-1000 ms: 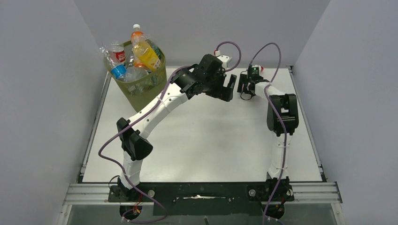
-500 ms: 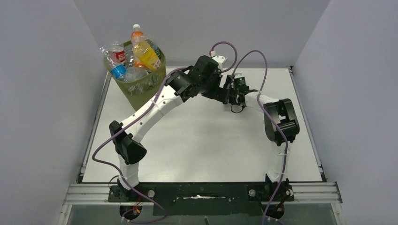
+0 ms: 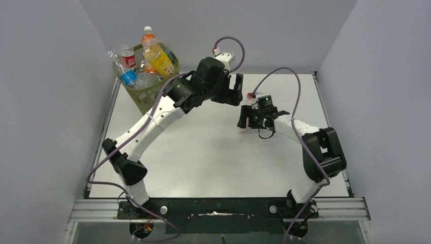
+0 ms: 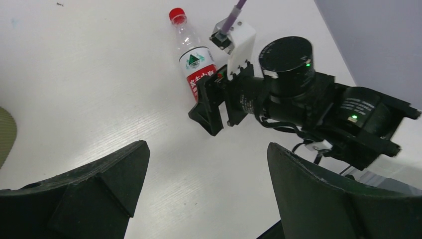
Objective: Put the plastic bottles in the bin
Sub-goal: Pick up the plastic bottle at the center of the board.
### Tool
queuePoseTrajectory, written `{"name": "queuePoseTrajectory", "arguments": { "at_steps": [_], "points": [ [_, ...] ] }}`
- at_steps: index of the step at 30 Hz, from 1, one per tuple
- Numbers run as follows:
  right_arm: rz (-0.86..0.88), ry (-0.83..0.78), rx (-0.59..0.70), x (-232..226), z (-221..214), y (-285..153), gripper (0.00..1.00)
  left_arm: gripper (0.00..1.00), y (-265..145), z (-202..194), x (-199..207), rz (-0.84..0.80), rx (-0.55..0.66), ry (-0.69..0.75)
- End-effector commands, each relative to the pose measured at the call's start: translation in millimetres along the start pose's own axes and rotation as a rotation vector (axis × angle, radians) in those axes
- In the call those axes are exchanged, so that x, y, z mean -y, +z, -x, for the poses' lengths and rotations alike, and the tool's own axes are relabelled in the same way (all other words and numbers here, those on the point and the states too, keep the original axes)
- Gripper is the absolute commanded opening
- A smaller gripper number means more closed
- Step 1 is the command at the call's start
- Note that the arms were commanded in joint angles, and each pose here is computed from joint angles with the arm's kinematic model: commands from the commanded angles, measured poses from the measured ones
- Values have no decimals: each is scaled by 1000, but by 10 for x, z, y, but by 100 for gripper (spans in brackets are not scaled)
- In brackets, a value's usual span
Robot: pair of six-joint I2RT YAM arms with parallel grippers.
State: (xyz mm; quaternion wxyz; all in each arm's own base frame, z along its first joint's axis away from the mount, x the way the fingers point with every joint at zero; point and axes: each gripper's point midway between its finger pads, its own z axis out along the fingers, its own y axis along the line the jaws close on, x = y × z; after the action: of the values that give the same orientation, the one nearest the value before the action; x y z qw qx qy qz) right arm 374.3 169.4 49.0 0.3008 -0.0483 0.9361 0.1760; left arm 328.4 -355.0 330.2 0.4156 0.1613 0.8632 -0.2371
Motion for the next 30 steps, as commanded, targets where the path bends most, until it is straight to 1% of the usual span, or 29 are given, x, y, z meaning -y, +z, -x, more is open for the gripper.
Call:
{"name": "queuePoseTrajectory", "arguments": {
  "at_steps": [1,7,11,17,20,24,30],
  "points": [
    [120,-25,113,-402,246,-406,54,90,-319,312,-10,-27,144,-86],
    [203,-87,196,-786,268,-842,54,90,-324,110,-179,-67,140,-177],
    [277,-159,237,-1081,200,-1105,54,90,-438,150,-272,-110,186,-242],
    [422,-241,302,-1531,159,-1497,54,90,-596,222,-272,-152,251,-278],
    [473,-275,327,-1725,139,-1640,54,90,-635,244,-245,-178,274,-294],
    [514,-301,372,-1941,156,-1796,55,90,-625,193,-282,-161,263,-302],
    [525,-336,417,-2219,170,-1927,55,90,-604,64,-405,-126,250,-314]
  ]
}}
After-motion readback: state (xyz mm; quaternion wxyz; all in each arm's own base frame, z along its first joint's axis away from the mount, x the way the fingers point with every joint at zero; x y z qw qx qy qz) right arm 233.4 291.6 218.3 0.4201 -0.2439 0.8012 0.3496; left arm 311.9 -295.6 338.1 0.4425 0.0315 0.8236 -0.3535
